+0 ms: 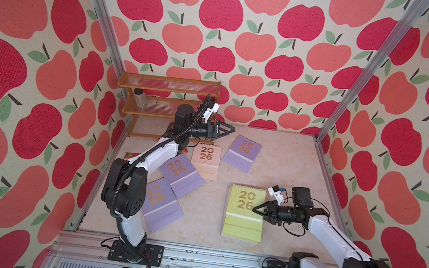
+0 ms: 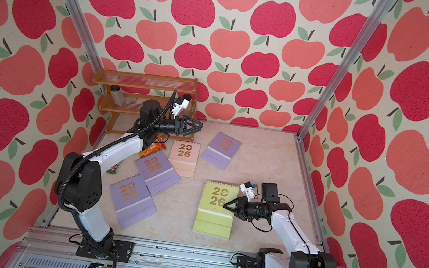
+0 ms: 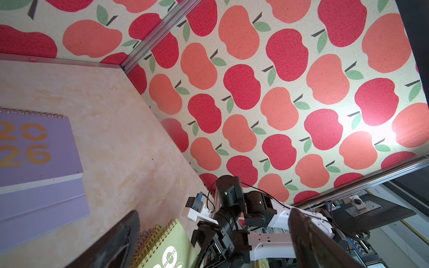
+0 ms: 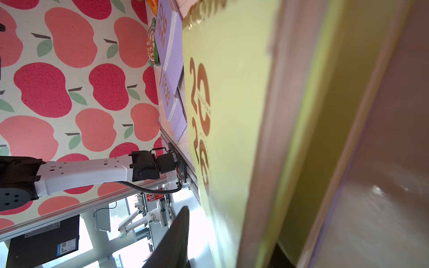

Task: Stack the calendars
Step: Place the calendar at the calendar.

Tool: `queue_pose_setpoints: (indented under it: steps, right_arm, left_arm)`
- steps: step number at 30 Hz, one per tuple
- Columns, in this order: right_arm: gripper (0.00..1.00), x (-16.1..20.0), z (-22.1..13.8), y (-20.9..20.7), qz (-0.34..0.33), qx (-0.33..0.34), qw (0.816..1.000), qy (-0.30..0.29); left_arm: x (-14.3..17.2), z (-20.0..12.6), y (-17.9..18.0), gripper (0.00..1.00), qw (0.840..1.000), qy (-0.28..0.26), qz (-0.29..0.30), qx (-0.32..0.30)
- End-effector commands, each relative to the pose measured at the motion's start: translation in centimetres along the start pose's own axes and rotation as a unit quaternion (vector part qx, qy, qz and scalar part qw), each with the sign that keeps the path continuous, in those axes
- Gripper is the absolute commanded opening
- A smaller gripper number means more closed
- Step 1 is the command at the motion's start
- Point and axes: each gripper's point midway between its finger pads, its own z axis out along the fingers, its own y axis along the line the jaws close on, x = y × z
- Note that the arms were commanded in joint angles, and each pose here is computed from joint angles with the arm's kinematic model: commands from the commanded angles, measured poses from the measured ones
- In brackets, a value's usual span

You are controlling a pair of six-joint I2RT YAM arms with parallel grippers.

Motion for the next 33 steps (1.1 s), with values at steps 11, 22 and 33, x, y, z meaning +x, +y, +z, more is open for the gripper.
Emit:
queue_pose_setpoints:
  steps: [11, 22, 33]
  right_arm:
    - [0.73, -0.3, -1.5, -1.2, 0.008, 0.099, 0.995, -0.013]
    - [0.80, -2.2, -3.9, -2.7, 0.000, 0.206, 0.977, -0.050]
    - [0.84, -13.8, -6.8, 1.4, -0.064, 0.228, 0.962, -0.139]
  left_arm:
    - [0.1, 0.2, 0.3, 1.00, 1.000, -0.001, 0.006, -0.001]
    - [0.7, 0.1, 3.5, 0.99, 0.997, 0.016, -0.004, -0.076]
    - [1.2, 1.3, 14.5, 1.00, 0.967, 0.047, -0.067, -0.240]
